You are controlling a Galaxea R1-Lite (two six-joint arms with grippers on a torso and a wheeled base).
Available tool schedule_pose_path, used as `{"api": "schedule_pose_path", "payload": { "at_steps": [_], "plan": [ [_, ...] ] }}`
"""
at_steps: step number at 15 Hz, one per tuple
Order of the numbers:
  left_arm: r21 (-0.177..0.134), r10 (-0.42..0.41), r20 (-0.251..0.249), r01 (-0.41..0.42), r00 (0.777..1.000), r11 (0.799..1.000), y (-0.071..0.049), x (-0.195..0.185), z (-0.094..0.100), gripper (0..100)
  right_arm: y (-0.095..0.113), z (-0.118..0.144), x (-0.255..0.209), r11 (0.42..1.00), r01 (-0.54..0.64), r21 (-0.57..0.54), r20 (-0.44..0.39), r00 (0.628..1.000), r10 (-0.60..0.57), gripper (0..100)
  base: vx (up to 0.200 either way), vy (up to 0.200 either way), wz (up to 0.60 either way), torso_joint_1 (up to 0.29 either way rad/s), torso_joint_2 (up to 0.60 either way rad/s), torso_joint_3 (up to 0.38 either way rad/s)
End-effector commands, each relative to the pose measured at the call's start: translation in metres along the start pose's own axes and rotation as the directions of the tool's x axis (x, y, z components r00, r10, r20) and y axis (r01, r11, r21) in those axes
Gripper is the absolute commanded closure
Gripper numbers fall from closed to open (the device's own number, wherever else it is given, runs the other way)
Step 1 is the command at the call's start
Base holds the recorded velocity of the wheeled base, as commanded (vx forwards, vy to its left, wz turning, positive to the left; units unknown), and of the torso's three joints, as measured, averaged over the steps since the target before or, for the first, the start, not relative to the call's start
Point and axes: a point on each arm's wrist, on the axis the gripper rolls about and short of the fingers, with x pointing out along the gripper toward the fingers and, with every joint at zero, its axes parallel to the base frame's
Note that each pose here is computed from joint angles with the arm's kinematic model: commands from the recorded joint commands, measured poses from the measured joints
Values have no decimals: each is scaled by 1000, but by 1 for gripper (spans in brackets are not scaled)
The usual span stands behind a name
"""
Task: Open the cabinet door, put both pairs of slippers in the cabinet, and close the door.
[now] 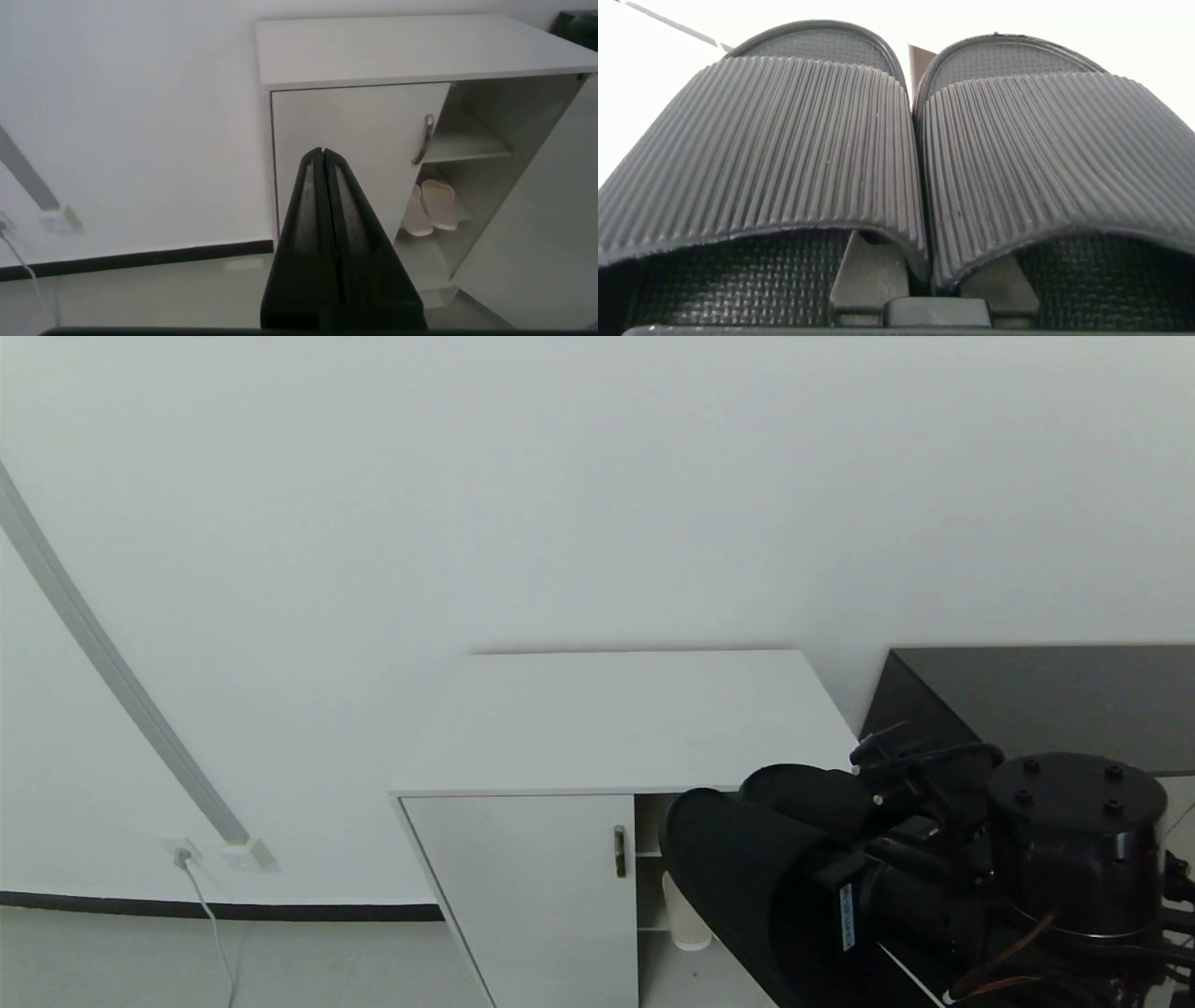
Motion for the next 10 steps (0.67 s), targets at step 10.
{"api": "schedule_pose_path", "payload": {
  "at_steps": [10],
  "plan": [
    [-1,0,2,0,1000,1000,0,0,0,100,0,-4,0,1000,-2,-5,-17,1000,2,100,0,-40,0,0,0,1]
  ]
}}
